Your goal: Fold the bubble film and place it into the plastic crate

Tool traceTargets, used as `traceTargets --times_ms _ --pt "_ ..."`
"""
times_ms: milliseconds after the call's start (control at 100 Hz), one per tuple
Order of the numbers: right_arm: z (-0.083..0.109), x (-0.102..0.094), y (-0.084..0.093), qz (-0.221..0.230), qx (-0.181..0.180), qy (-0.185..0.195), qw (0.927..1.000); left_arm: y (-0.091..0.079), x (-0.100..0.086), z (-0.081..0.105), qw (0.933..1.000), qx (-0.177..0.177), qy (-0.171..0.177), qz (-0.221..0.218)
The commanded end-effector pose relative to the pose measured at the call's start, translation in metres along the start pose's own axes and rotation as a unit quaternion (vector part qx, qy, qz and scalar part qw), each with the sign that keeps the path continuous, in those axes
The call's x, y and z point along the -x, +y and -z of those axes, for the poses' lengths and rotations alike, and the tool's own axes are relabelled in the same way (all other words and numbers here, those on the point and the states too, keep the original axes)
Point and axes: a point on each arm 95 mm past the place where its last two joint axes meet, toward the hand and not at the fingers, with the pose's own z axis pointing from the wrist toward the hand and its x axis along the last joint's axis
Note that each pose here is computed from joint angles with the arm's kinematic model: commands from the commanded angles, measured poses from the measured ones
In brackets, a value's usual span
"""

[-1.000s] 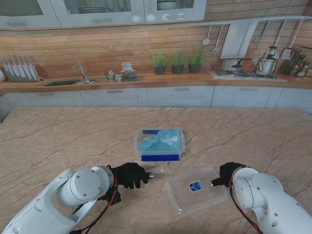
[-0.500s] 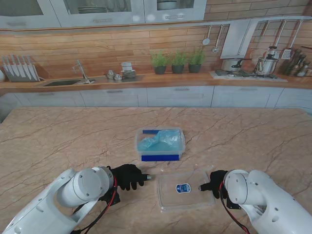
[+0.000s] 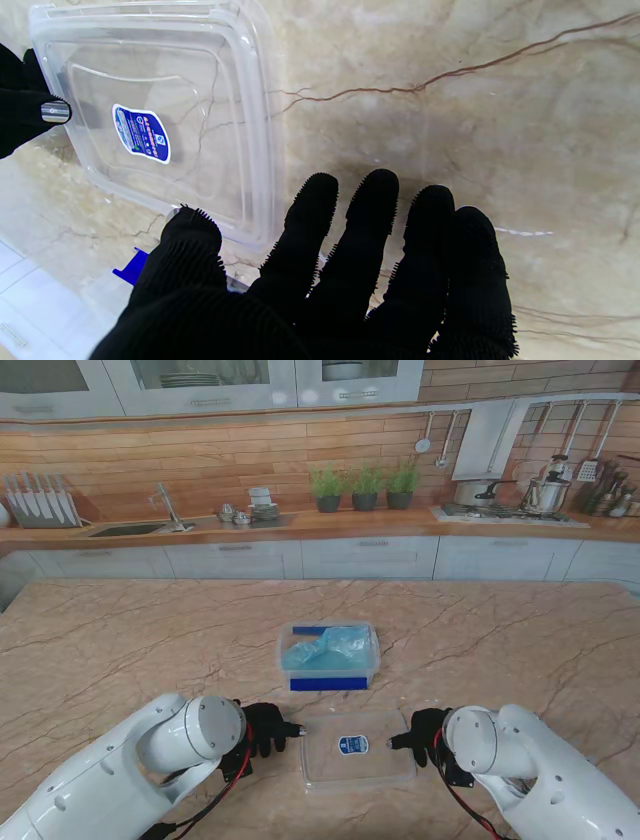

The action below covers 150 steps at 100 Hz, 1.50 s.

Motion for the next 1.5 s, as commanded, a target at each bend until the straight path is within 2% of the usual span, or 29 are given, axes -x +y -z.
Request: traceTargets --times_ms 0,340,580,860,1200,1390,1490 --pt "0.001 -0.008 -0.001 0.001 -0.003 0.01 0.9999 0.007 0.0 -0.006 0.9998 0.016 -0.011 0.003" --pt "-0.006 -0.026 -0.001 -0.011 -0.018 0.042 0.9989 0.012 0.002 -0.019 0.9986 0.032 -0.029 0.031" --pt "-0.011 -0.036 0.0 -0.004 -0.025 0.051 0.9984 0.011 0.008 -0.017 0.9985 0.014 -0.043 0.031" --pt "-0.015 -0.031 0.003 -0.007 -0.025 0.028 0.9993 0.009 0.016 -0.014 0.9973 0.001 -0.059 0.044" --pt "-0.018 -0.021 0.007 -0.015 0.01 -0.005 0.9998 0.007 0.019 -0.018 0.9944 -0.045 -0.074 0.06" --pt "-0.022 -0.03 0.004 -0.033 0.019 -0.004 0.9993 0.01 0.017 -0.024 0.9928 -0.055 -0.084 0.065" --pt "-0.022 -0.035 0.003 -0.038 0.007 -0.004 0.9992 0.012 0.015 -0.028 0.9925 -0.061 -0.084 0.066"
